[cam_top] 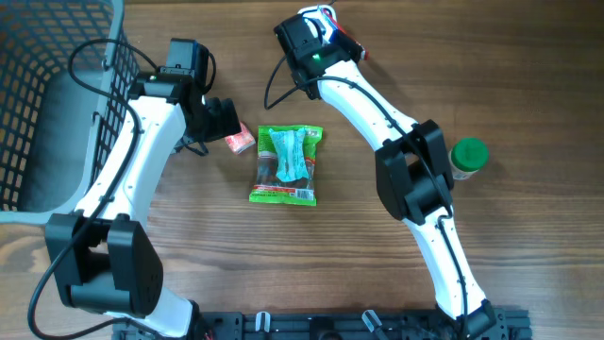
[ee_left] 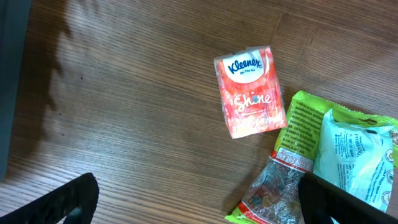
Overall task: Scan the item barcode
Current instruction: 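Lower red snack stick with right gripper beside jar and release, then reach right gripper to snack pile and grasp pale-green tissue pack, then pull tissue pack with right gripper out of pile to the right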
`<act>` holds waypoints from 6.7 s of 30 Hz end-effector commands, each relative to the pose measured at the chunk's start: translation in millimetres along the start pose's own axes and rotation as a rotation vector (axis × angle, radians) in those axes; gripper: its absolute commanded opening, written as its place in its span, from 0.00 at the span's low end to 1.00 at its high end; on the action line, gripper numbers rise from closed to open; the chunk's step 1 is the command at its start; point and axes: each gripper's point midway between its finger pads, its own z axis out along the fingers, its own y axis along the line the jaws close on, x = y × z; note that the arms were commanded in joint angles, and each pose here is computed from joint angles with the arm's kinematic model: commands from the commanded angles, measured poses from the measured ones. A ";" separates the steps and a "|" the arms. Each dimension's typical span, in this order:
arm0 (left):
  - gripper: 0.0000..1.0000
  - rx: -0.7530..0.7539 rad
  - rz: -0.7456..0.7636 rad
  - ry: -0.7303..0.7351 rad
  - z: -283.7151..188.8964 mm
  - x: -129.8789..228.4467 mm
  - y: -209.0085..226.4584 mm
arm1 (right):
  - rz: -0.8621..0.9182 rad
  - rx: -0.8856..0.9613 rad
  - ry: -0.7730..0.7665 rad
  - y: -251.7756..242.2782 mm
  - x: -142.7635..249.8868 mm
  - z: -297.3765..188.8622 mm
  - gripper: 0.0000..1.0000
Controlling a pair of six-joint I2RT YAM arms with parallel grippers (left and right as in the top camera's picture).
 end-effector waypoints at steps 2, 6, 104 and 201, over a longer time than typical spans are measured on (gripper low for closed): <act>1.00 0.011 0.009 -0.024 -7.6 -5.0 -1.4 | -0.130 0.140 0.085 -8.6 6.0 8.3 0.04; 1.00 0.012 0.009 -0.024 -7.6 -4.9 -1.5 | -0.227 0.169 0.140 11.9 12.0 19.0 0.04; 1.00 0.011 0.009 -0.024 -7.6 -5.0 -1.4 | 0.763 -1.640 -0.105 186.3 50.2 -205.5 0.04; 1.00 0.011 0.009 -0.024 -7.6 -5.0 -1.4 | 0.784 -1.552 -0.111 236.4 73.9 -216.2 0.04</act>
